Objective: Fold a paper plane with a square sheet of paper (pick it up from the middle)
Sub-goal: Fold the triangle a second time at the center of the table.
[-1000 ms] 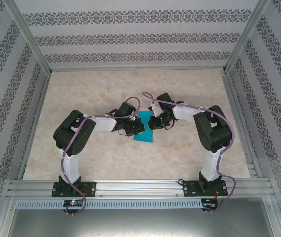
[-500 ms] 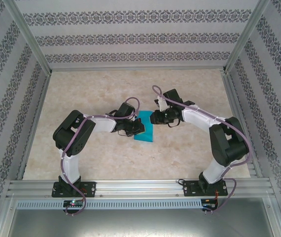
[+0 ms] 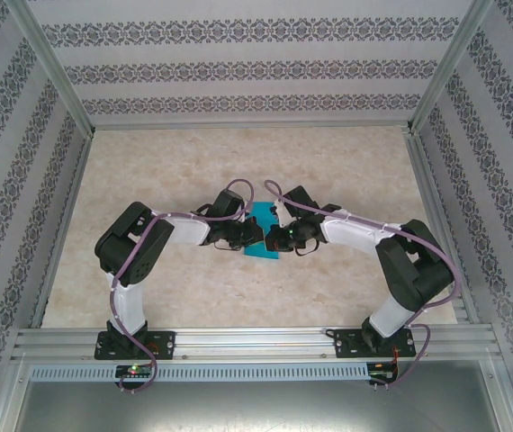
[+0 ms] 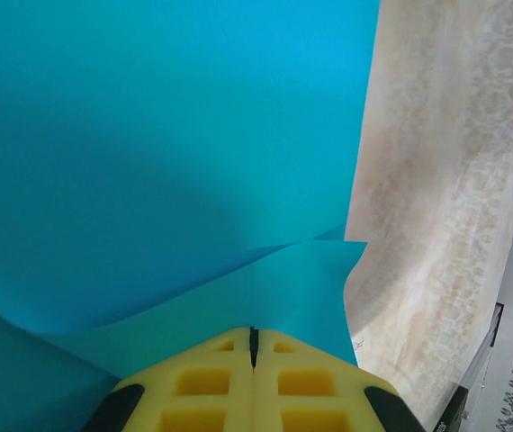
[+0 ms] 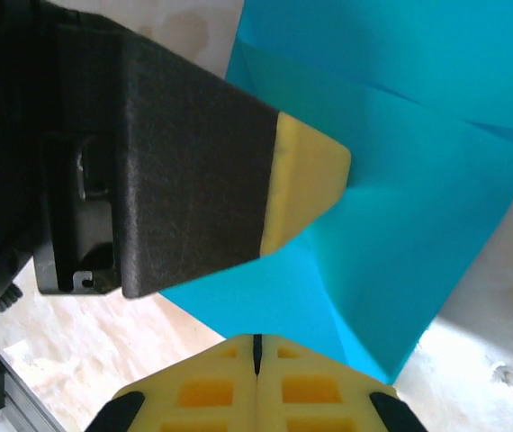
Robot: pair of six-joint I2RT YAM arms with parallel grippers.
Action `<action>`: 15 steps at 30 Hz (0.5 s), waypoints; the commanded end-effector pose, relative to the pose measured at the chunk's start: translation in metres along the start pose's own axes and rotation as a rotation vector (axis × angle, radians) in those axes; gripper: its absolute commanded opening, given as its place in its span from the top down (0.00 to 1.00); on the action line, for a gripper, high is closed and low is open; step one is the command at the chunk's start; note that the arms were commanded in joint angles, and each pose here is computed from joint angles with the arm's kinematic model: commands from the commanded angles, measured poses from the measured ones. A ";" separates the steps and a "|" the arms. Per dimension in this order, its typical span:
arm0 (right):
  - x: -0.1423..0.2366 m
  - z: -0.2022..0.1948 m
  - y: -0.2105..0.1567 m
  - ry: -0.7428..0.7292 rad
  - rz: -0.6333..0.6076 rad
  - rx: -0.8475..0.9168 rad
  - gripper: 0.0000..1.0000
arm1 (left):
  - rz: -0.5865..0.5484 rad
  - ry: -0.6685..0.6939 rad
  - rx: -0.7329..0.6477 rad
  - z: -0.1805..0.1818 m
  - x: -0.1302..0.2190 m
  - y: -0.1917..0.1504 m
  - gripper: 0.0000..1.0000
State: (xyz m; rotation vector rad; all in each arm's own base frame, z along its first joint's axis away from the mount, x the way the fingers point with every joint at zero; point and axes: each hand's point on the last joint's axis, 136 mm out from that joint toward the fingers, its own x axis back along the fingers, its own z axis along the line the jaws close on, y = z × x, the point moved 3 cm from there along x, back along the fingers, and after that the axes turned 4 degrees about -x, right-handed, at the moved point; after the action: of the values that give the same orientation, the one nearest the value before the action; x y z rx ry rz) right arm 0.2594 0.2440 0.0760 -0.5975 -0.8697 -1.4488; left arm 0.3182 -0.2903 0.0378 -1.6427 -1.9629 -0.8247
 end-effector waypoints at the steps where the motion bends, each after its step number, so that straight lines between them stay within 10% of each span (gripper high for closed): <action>1: -0.011 -0.005 0.001 -0.023 -0.001 -0.031 0.97 | 0.103 0.218 0.087 0.062 -0.011 -0.042 1.00; 15: -0.021 -0.018 -0.011 -0.093 0.083 0.003 0.97 | 0.106 0.273 0.113 0.075 -0.010 -0.047 1.00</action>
State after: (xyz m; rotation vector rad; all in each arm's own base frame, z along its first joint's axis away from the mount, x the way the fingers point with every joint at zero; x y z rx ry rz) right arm 0.2542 0.2423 0.0511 -0.6755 -0.8708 -1.3943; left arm 0.3179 -0.2901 0.0371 -1.6446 -1.9740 -0.8286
